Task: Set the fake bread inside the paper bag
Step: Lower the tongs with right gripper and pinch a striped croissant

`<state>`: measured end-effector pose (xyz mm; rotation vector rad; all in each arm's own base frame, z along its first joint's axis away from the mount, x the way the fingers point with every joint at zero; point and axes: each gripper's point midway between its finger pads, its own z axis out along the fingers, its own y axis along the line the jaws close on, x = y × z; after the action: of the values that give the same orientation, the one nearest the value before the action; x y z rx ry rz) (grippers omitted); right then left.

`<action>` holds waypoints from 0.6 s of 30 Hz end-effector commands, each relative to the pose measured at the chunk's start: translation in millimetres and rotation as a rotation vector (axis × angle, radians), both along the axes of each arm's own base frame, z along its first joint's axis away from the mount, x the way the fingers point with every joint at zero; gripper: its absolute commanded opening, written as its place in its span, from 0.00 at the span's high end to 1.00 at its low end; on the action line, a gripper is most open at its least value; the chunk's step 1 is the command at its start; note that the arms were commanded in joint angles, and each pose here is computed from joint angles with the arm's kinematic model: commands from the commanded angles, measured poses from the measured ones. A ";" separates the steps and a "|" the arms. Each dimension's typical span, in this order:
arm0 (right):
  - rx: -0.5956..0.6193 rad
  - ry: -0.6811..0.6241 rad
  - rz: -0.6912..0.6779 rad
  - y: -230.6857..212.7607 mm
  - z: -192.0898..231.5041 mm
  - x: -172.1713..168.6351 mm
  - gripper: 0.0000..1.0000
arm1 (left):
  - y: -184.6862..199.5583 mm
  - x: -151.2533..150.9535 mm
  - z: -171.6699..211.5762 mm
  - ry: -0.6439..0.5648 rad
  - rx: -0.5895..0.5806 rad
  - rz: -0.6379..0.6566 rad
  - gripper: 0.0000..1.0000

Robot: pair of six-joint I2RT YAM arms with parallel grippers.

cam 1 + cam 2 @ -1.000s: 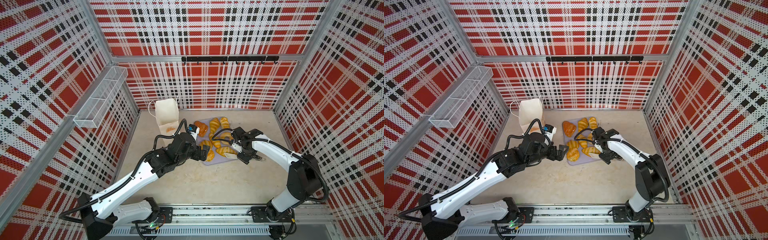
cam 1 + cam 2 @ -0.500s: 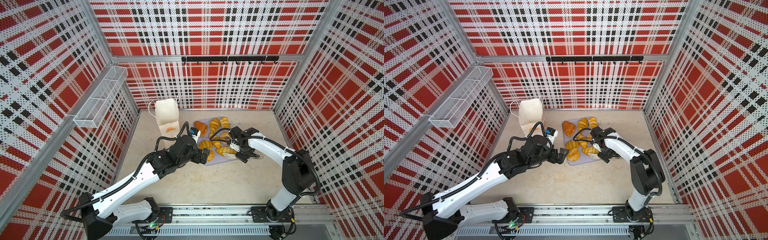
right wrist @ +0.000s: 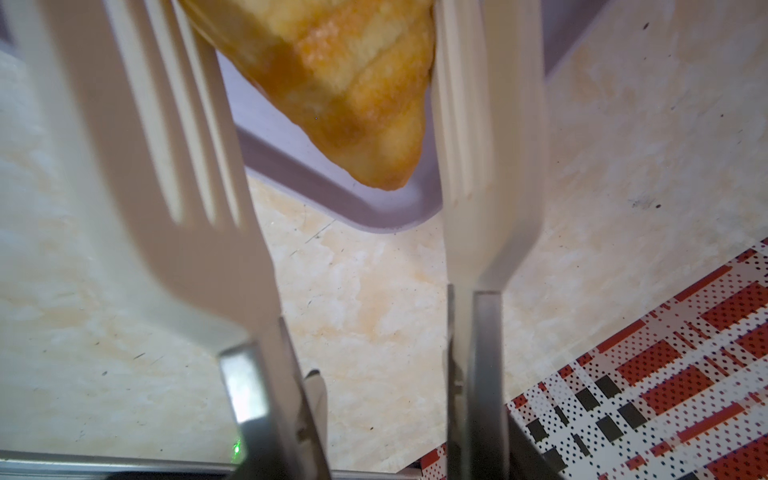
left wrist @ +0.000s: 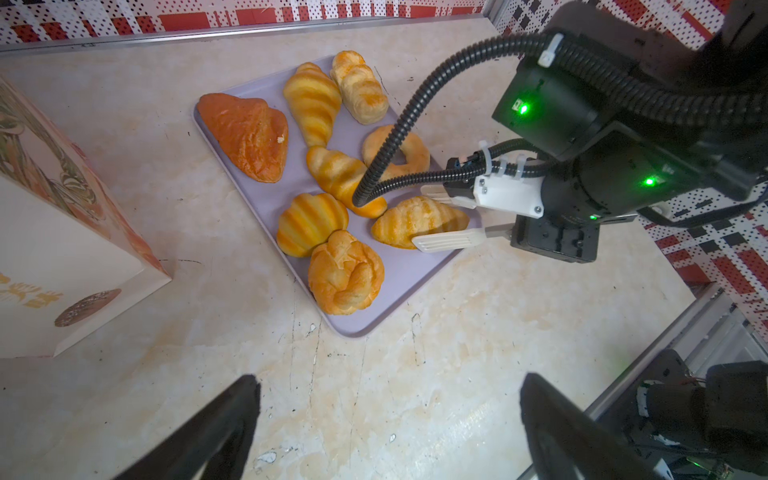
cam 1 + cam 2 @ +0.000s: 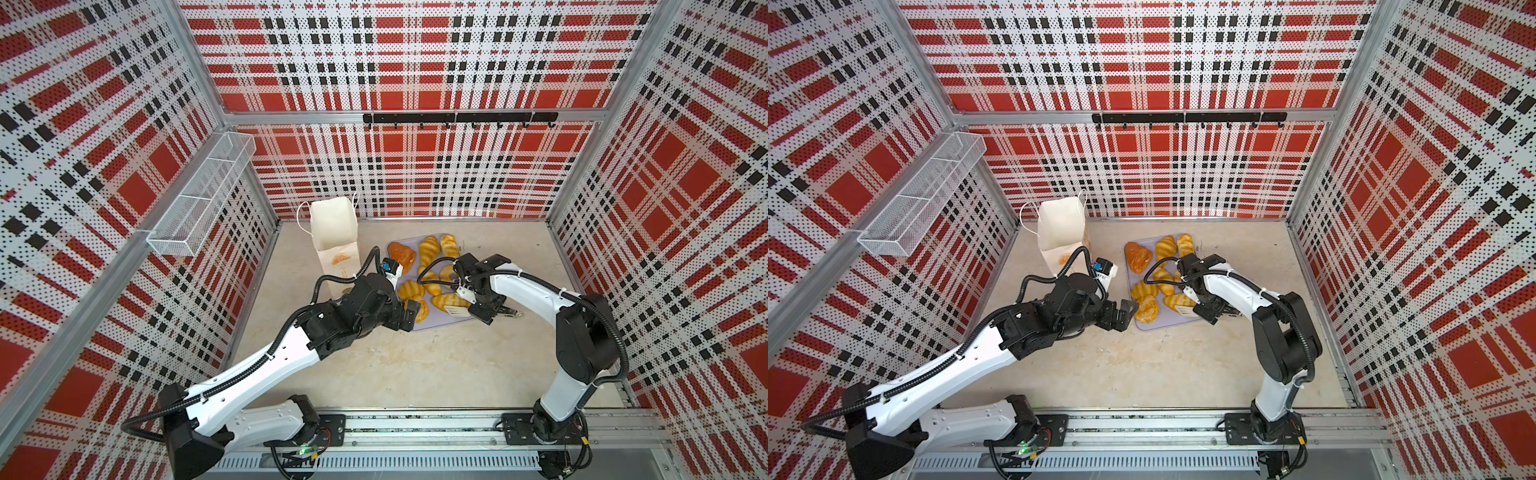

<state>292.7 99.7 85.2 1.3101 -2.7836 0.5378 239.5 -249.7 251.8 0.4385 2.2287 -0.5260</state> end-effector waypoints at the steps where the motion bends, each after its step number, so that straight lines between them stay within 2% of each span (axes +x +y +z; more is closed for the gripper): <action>1: -0.003 -0.015 0.030 4.2 6.8 4.7 0.49 | 8.6 -0.2 7.5 -0.034 0.003 0.028 0.01; 18: 0.007 -0.045 0.039 2.4 18.9 -1.3 0.66 | 25.4 1.2 39.0 -0.117 -0.022 0.056 0.01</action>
<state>291.0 101.0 88.1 1.3290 -2.7749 0.5529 238.6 -232.3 275.8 0.4052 2.1506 -0.5025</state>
